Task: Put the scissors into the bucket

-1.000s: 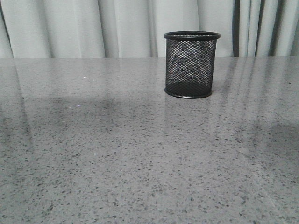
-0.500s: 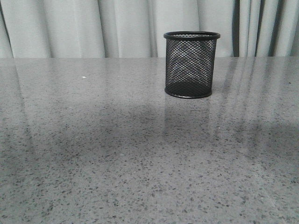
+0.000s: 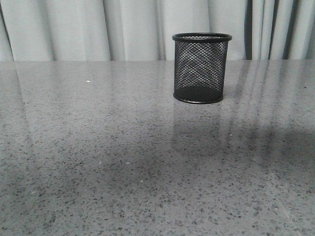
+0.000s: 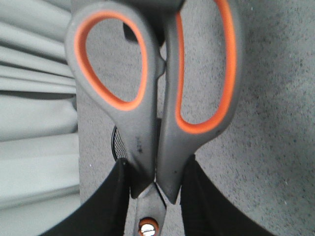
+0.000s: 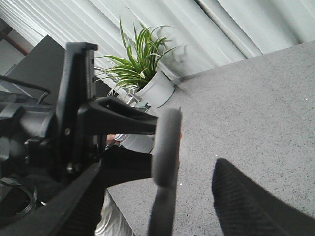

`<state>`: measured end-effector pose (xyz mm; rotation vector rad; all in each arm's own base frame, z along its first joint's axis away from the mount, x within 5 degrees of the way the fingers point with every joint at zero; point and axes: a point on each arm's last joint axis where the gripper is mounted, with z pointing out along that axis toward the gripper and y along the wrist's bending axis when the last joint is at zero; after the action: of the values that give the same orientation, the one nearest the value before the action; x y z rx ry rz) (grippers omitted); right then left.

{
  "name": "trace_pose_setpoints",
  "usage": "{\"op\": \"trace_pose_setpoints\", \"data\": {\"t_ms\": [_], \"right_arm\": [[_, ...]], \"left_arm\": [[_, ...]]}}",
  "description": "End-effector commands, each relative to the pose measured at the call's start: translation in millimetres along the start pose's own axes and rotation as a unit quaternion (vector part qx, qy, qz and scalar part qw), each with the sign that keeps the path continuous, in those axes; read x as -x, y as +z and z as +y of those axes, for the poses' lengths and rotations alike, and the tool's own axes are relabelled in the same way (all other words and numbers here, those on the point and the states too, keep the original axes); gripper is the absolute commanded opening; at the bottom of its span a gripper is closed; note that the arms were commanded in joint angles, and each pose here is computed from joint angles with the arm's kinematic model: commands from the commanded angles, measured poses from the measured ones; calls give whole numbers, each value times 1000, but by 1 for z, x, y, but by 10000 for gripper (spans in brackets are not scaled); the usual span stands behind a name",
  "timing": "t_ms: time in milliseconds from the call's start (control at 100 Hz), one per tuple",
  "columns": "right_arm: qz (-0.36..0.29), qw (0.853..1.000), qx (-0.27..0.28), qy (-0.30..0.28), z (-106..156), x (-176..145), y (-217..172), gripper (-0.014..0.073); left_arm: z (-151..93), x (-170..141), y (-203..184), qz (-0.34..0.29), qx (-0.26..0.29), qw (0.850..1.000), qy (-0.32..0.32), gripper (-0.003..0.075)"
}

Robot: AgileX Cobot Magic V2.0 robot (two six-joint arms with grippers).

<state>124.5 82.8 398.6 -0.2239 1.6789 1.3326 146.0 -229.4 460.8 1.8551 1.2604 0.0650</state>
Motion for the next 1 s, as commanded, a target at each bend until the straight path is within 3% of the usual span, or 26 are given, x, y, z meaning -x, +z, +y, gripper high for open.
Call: {"op": "trace_pose_setpoints", "data": {"t_ms": [0,170,490,610,830,990], "right_arm": [[-20,999,31,8,10,10,1,424],[-6,999,36,15,6,9,5,362],[6,999,44,-2,5,8,6,-15],[6,999,44,-9,5,8,6,-64],[0,1000,28,-13,3,9,7,-63],[-2,997,-34,-63,-4,13,6,-53]], "left_arm": [[10,12,-15,-50,53,997,-5,-20],[8,18,-8,-57,49,997,1,-20],[9,20,-8,-69,55,996,-2,-6],[9,21,-8,-69,54,996,-3,111],[11,19,-19,-77,72,994,-2,502],[20,7,-45,-51,141,989,-17,504]]}}
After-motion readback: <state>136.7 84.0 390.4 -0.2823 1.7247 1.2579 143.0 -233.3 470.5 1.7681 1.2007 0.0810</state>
